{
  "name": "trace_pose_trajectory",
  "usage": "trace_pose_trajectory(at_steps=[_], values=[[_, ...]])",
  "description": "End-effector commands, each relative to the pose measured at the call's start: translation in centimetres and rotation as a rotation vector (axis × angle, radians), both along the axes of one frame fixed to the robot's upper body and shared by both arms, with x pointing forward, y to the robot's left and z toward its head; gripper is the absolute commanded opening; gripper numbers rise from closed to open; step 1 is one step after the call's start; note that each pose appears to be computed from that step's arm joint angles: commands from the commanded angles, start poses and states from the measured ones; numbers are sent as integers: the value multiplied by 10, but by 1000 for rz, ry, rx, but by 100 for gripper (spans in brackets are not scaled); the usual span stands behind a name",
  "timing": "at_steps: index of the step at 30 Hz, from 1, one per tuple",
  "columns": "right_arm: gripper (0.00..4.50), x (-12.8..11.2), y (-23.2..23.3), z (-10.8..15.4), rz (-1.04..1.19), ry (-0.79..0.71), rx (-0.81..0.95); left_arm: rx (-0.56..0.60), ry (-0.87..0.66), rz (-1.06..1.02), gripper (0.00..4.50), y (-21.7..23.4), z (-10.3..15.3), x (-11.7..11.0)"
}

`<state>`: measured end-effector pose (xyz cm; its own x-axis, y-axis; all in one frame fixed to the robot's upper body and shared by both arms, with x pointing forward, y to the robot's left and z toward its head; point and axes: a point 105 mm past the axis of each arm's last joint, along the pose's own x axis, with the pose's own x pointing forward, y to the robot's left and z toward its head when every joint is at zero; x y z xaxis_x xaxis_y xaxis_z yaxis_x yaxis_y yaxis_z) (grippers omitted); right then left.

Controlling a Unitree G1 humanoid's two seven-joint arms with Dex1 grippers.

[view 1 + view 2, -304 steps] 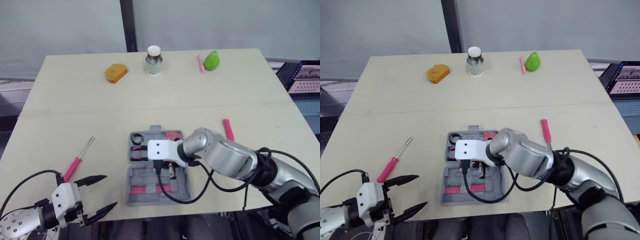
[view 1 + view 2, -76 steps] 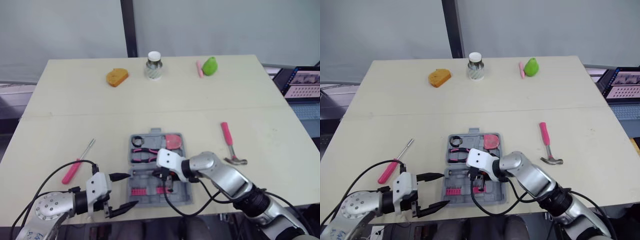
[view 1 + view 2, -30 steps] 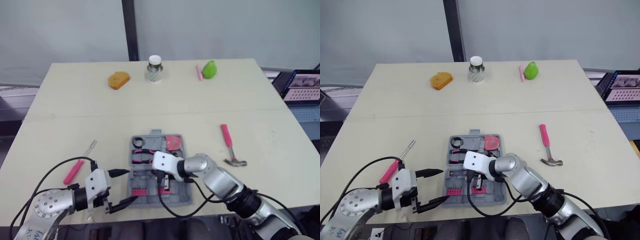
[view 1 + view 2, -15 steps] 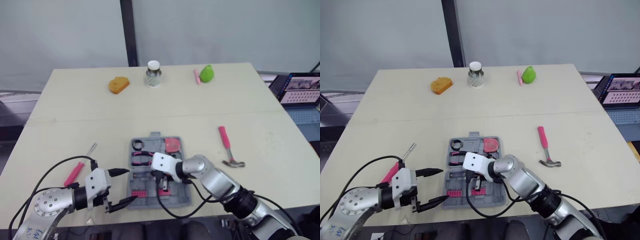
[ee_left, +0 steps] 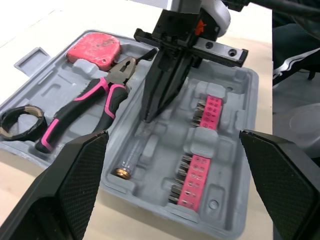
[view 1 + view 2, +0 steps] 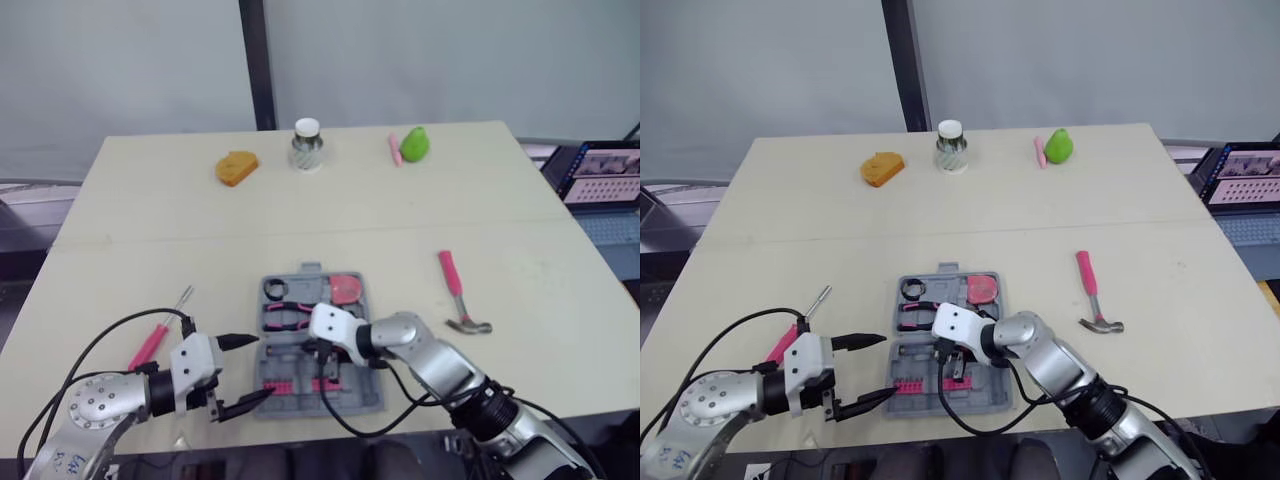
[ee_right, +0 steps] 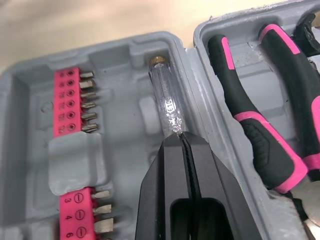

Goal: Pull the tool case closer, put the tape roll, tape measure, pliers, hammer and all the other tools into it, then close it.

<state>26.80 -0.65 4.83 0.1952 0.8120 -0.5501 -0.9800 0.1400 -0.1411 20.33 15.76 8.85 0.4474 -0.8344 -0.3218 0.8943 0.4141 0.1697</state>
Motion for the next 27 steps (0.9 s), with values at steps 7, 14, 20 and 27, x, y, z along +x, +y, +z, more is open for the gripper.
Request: trace_pose_trajectory(at_steps=[7, 14, 20, 27], values=[[2, 10, 2, 51, 35, -69, 171, -15, -27, -2, 450, -3, 3, 2], [2, 20, -7, 69, 8, -99, 195, -15, -29, 5, 450, -2, 3, 3], [2, 0, -13, 36, 83, -39, 50, -13, -29, 4, 450, -2, 2, 3], [2, -2, -5, 26, 73, -51, 26, -1, -9, 40, 450, 9, -2, 1]])
